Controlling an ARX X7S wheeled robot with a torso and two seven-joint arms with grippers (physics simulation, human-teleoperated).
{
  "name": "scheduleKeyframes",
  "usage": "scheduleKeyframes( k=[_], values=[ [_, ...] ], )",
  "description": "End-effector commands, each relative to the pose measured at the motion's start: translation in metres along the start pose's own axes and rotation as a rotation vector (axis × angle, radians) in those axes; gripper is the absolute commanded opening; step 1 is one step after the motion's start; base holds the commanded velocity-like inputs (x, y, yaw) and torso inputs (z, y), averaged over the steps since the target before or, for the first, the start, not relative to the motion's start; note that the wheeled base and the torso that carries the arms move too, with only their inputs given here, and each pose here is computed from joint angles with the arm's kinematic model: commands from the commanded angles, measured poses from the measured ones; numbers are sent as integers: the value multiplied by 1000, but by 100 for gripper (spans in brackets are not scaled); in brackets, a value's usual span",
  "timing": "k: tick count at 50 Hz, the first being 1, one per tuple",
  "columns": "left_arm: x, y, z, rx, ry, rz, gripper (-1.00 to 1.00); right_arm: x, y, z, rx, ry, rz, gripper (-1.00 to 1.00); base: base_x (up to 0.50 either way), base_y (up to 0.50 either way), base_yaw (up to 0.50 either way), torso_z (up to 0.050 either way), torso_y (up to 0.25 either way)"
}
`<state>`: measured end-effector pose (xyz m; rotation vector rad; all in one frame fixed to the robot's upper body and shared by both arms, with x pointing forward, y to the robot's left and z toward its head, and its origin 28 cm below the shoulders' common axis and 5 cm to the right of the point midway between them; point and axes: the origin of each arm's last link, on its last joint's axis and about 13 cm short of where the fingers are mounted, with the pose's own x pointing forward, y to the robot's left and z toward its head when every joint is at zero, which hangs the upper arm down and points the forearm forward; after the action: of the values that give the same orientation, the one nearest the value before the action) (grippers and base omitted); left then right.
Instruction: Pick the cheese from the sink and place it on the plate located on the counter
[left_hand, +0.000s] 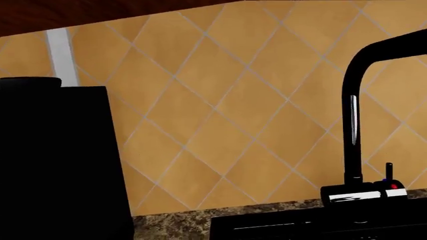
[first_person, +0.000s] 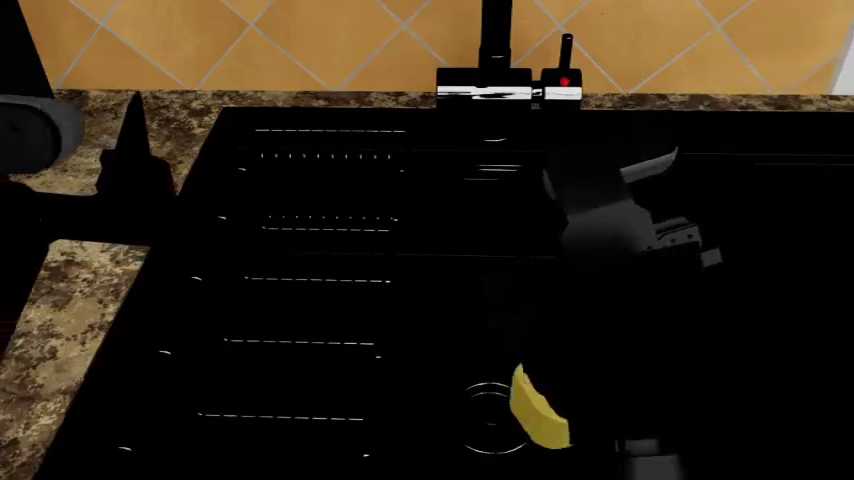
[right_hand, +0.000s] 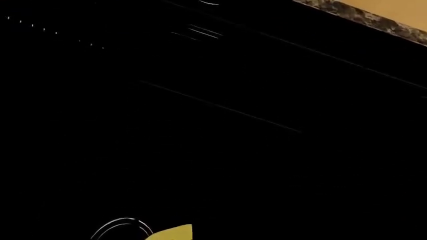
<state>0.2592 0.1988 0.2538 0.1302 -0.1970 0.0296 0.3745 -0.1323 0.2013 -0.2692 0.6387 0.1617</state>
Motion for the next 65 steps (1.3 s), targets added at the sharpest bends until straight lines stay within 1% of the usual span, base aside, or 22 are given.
scheduleKeyframes(
  k=[1,9,14,15,21,29,41,65],
  values=[
    [9,-4,-5,1,12,-8,100,31,5,-11,-49,94,35,100,0,0,0,0,0],
    [10,-5,-8,2,17,-10,100,42,4,-11,-56,173,59,100,0,0,0,0,0],
    [10,-5,-9,7,19,-9,100,41,6,-9,-63,222,71,100,0,0,0,0,0],
    [10,-5,-9,7,21,-9,100,40,6,-9,-71,248,79,100,0,0,0,0,0],
    [11,-5,-10,10,21,-12,100,38,5,-9,-82,282,78,100,0,0,0,0,0],
    [15,-5,-14,12,30,-13,100,42,8,-22,-81,337,100,100,0,0,0,0,0],
    [18,-5,-18,12,39,-12,100,45,12,-31,-80,365,118,100,0,0,0,0,0],
    [27,-4,-31,18,67,-6,100,52,19,-47,-118,393,129,100,0,0,0,0,0]
  ],
)
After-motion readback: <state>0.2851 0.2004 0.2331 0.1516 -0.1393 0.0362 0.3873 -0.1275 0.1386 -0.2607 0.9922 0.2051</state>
